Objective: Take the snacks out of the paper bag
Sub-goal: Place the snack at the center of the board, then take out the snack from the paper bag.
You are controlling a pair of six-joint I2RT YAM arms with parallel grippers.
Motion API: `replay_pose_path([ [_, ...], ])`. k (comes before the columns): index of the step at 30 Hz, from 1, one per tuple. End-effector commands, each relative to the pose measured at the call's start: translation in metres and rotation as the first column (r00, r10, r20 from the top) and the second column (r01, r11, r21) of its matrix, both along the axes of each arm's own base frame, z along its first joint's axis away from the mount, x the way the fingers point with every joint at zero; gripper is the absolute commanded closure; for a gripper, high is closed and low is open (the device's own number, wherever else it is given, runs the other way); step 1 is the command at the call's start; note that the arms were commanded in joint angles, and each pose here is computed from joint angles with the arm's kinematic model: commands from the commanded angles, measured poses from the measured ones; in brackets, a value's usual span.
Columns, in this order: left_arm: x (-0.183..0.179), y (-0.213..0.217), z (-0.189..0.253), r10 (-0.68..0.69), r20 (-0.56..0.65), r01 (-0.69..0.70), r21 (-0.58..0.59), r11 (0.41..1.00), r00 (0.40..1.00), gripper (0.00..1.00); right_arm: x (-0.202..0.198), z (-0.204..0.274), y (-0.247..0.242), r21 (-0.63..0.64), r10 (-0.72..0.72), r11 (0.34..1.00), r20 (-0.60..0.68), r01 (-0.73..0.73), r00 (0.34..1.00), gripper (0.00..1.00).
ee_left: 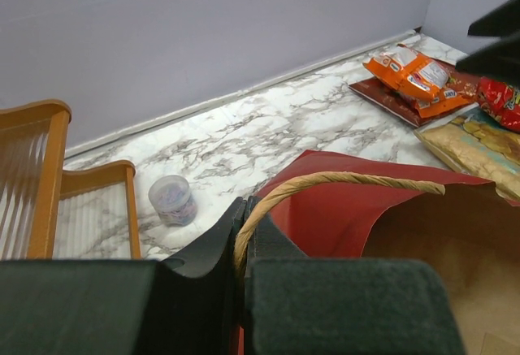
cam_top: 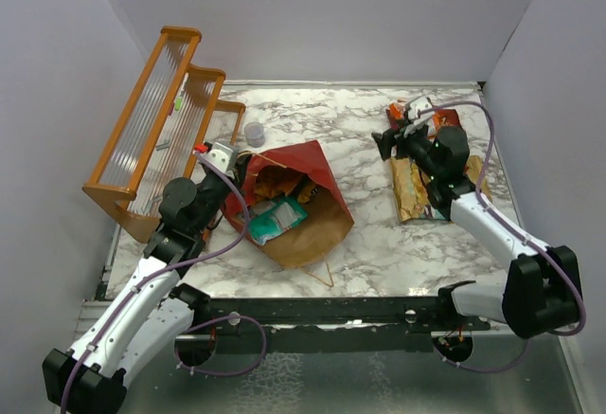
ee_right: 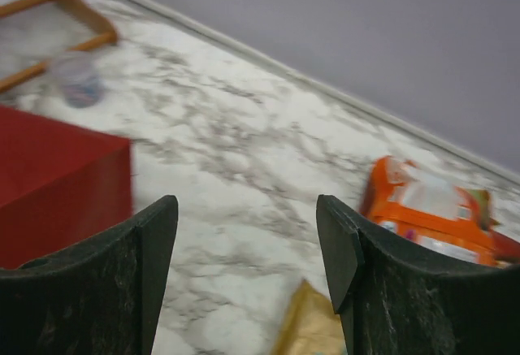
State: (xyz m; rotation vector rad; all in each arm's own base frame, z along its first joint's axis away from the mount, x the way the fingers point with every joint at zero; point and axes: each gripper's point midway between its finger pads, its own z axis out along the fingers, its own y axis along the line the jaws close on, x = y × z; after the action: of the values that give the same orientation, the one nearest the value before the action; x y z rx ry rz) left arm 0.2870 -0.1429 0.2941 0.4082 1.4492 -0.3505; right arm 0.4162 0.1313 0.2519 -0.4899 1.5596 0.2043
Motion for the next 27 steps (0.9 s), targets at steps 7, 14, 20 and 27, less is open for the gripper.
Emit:
replay_pose_path([
  [7,0.000,0.006,0.014,0.028,0.031,-0.028,-0.015,1.000,0.999,1.00,-0.180,0.051,0.146,-0.157,0.713,0.694,0.282,-0.703,0.641,0.30],
  [14,-0.001,0.006,0.015,0.029,0.033,-0.028,-0.017,0.999,0.999,1.00,-0.263,0.032,0.184,-0.427,0.889,0.439,0.332,-0.791,0.315,0.31],
  [20,-0.001,0.005,0.015,0.023,0.032,-0.022,-0.019,1.000,0.999,1.00,-0.251,-0.017,0.227,-0.606,0.917,0.389,0.185,-0.694,0.352,0.35],
  [27,-0.001,0.006,0.014,0.028,0.031,-0.028,-0.019,0.999,0.999,1.00,-0.197,-0.068,0.267,-0.732,0.831,0.426,0.082,-0.533,0.551,0.37],
])
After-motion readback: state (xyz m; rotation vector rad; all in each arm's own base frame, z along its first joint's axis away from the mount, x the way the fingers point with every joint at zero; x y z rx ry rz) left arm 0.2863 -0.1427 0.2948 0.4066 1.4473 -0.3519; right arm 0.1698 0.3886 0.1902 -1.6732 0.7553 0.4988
